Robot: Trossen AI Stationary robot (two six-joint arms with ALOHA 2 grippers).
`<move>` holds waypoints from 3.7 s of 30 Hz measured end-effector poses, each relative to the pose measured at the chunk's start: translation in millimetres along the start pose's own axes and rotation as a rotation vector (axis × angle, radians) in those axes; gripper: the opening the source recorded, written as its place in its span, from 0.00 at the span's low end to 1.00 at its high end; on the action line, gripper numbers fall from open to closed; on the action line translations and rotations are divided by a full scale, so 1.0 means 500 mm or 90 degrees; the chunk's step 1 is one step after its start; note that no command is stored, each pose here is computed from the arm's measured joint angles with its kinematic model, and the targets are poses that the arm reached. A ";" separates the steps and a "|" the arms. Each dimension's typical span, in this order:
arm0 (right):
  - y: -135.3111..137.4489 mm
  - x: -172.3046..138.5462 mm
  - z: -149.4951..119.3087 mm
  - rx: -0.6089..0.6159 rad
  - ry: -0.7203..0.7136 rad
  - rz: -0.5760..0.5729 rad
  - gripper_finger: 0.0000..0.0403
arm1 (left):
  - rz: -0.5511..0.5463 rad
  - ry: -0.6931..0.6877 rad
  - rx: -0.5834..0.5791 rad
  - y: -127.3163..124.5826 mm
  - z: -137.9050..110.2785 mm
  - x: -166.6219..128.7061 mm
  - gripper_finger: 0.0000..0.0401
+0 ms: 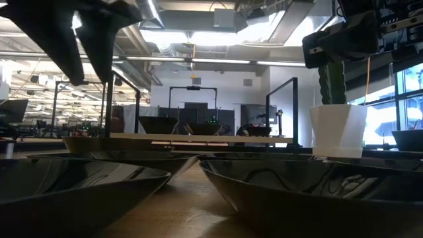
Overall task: Pick & Place Mini shaped plates
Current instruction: Stack the top distorted square plate on the top of the distorted square plate on the shelf
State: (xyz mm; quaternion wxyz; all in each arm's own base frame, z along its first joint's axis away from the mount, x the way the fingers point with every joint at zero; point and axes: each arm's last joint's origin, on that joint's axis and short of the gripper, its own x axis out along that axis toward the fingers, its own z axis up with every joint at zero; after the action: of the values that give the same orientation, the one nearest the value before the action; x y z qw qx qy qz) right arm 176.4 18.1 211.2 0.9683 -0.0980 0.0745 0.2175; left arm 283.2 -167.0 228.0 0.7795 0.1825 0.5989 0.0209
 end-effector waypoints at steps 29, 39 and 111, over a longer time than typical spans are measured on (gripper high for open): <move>0.000 0.000 -0.001 -0.004 0.002 0.000 0.01 | -0.015 0.063 0.022 -0.019 -0.024 0.102 0.42; 0.000 0.000 -0.001 -0.002 0.002 0.001 0.01 | -0.010 0.077 0.032 -0.024 -0.024 0.114 0.42; -0.001 0.000 0.002 -0.009 -0.008 -0.002 0.01 | -0.086 0.111 -0.009 0.006 0.003 0.095 0.01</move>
State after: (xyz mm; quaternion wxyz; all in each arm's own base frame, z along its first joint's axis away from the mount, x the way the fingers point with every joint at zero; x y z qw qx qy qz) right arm 176.7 18.1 212.4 0.9683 -0.1033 0.0670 0.2172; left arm 298.7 -152.4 185.2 0.7252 0.1337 0.6754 -0.0114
